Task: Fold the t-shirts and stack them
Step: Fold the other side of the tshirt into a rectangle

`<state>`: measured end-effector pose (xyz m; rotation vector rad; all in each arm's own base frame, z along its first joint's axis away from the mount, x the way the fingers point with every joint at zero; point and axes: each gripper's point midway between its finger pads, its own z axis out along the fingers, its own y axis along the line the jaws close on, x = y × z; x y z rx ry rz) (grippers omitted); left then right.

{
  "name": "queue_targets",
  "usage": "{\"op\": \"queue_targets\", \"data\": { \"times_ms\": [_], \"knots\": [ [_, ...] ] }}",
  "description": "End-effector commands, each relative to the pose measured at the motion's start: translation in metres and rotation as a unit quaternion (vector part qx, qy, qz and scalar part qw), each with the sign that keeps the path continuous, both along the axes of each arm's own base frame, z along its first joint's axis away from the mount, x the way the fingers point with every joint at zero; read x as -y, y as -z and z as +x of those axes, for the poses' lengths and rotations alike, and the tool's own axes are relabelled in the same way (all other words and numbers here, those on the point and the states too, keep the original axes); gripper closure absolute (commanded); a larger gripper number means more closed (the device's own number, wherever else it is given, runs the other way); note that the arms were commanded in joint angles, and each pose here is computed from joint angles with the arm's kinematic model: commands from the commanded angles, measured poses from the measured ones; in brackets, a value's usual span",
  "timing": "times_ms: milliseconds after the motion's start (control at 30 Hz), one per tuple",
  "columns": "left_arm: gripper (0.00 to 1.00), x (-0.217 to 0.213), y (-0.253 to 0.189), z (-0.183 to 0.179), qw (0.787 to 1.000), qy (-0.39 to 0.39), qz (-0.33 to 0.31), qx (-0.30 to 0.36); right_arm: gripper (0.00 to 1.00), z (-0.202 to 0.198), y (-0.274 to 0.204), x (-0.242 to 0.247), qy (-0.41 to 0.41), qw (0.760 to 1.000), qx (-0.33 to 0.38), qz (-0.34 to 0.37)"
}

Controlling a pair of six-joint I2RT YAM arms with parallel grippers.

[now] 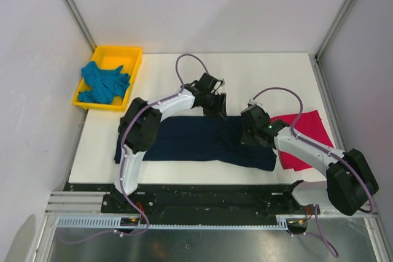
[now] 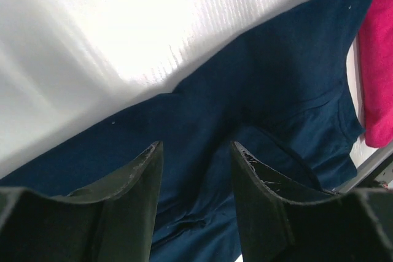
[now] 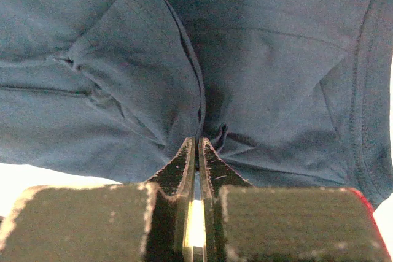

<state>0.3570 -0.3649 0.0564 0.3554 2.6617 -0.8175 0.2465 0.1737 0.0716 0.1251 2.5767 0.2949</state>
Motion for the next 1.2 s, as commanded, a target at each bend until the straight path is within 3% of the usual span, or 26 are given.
{"op": "queue_targets", "data": {
  "times_ms": [0, 767, 1033, 1167],
  "knots": [
    [0.48, 0.022, -0.017, 0.000, 0.998, 0.043, -0.036, 0.017, 0.96, -0.009, -0.002, 0.005, 0.016, 1.000, 0.003, -0.003],
    [0.47, 0.057, 0.007, -0.036, 0.991, 0.119, -0.057, -0.014, 0.96, -0.013, -0.001, 0.002, 0.018, 1.000, 0.009, -0.002],
    [0.51, 0.055, -0.002, -0.042, 0.990, 0.125, -0.061, -0.008, 0.96, -0.012, 0.001, 0.001, 0.018, 1.000, 0.009, 0.000],
    [0.60, 0.051, 0.000, -0.046, 0.990, 0.125, -0.059, -0.013, 0.96, -0.012, 0.002, 0.000, 0.019, 1.000, 0.008, -0.001]
  ]
}}
